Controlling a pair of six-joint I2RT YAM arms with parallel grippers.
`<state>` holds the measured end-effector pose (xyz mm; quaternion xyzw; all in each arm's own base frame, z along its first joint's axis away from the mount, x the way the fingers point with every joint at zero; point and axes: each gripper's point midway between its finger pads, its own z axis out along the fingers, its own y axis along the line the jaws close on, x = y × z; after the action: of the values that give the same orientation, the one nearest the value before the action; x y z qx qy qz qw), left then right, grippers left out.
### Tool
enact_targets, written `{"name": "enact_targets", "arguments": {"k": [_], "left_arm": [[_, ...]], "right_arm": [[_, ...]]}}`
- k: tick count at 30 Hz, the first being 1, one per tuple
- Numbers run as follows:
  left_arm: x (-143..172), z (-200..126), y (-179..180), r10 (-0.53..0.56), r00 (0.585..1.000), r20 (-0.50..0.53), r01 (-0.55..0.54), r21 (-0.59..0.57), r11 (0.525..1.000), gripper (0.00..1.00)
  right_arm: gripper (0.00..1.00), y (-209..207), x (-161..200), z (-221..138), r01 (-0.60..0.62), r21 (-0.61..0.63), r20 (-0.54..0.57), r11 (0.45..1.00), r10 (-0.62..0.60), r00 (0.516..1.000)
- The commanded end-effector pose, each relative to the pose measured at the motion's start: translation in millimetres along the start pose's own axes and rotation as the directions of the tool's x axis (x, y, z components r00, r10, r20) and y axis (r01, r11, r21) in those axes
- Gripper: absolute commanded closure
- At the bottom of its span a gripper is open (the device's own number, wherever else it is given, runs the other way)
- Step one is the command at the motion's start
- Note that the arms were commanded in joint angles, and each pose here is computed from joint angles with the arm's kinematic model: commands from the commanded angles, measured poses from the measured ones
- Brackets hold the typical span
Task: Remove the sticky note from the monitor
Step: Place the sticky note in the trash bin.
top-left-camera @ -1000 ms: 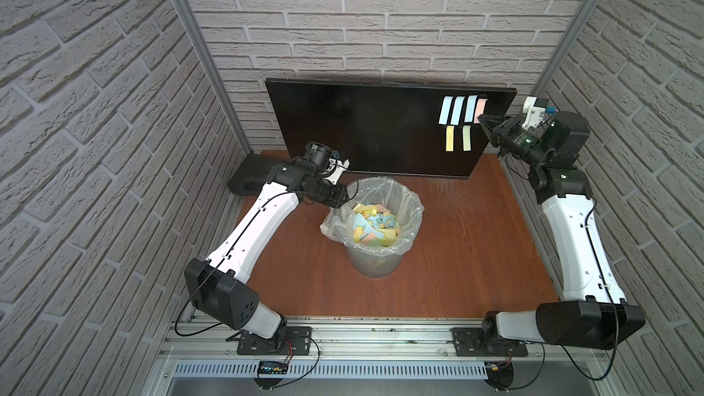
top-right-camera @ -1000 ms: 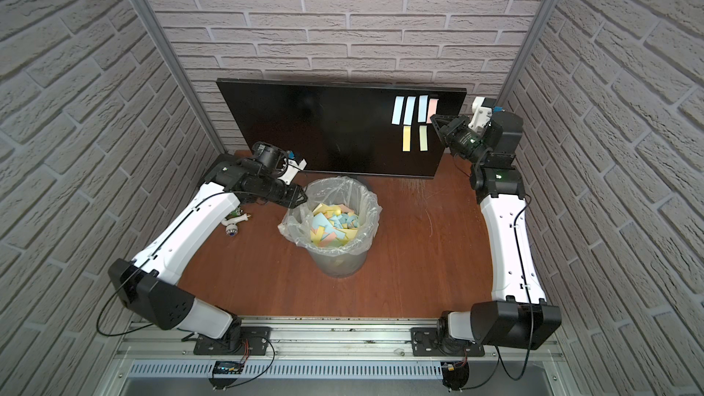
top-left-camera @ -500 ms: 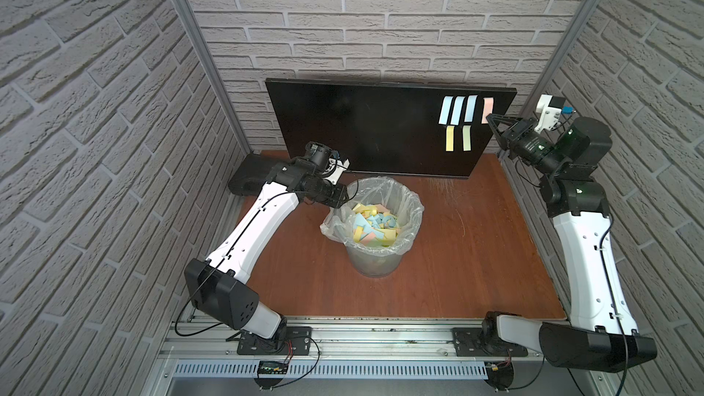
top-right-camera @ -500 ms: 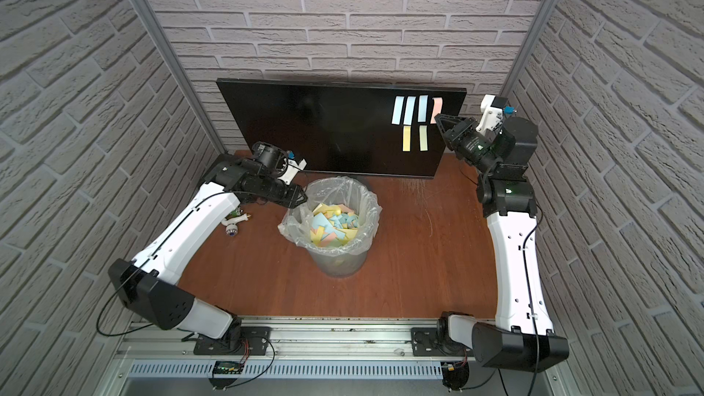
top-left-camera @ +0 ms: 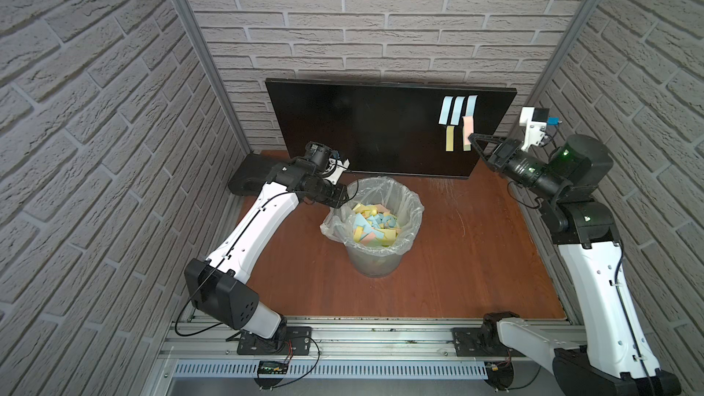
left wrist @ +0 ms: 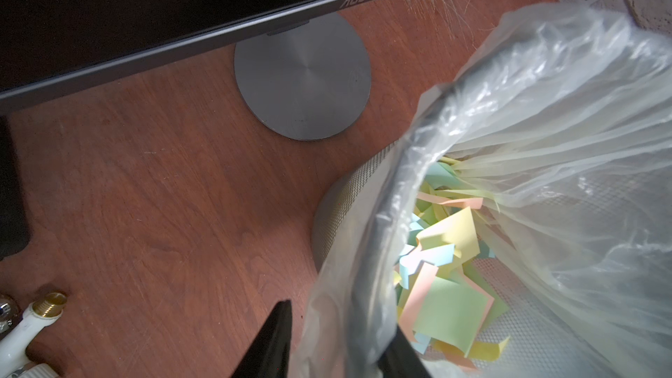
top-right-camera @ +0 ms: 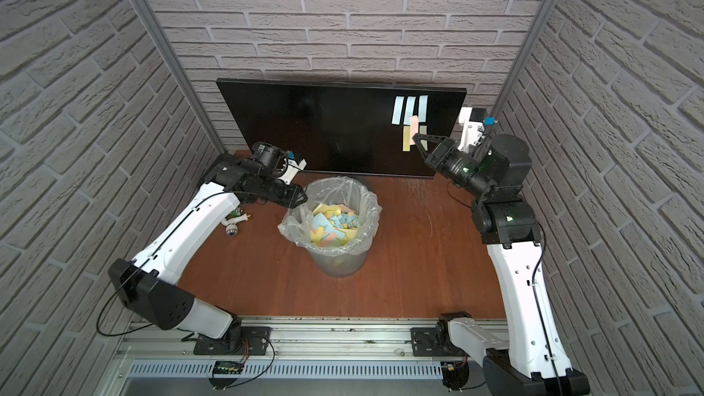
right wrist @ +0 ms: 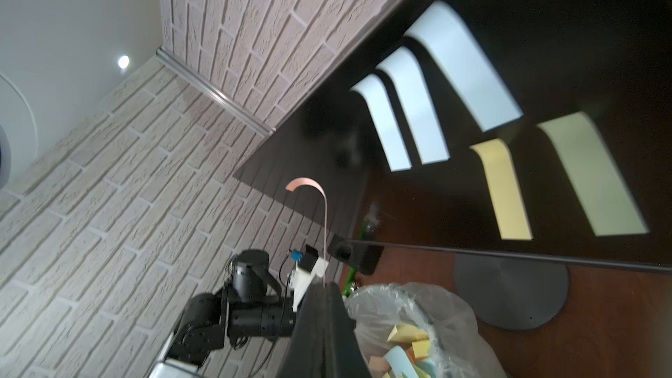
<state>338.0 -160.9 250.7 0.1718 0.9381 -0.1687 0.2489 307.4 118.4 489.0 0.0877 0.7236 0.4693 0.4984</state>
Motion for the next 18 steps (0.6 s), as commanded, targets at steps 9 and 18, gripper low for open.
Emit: {"name": "enact_targets", "arguments": {"k": [9, 18], "left_arm": [[-6, -2, 3, -0.002, 1.000, 0.008, 0.002, -0.004, 1.000, 0.62], [-6, -1, 3, -0.002, 1.000, 0.006, 0.002, -0.002, 1.000, 0.62]], "right_arm": [[0.97, -26, 156, 37, 0.327, 0.052, -0.427, 0.944, -0.275, 0.861], [0.97, -52, 219, 64, 0.560, 0.077, -0.615, 0.825, -0.403, 0.678]]}}
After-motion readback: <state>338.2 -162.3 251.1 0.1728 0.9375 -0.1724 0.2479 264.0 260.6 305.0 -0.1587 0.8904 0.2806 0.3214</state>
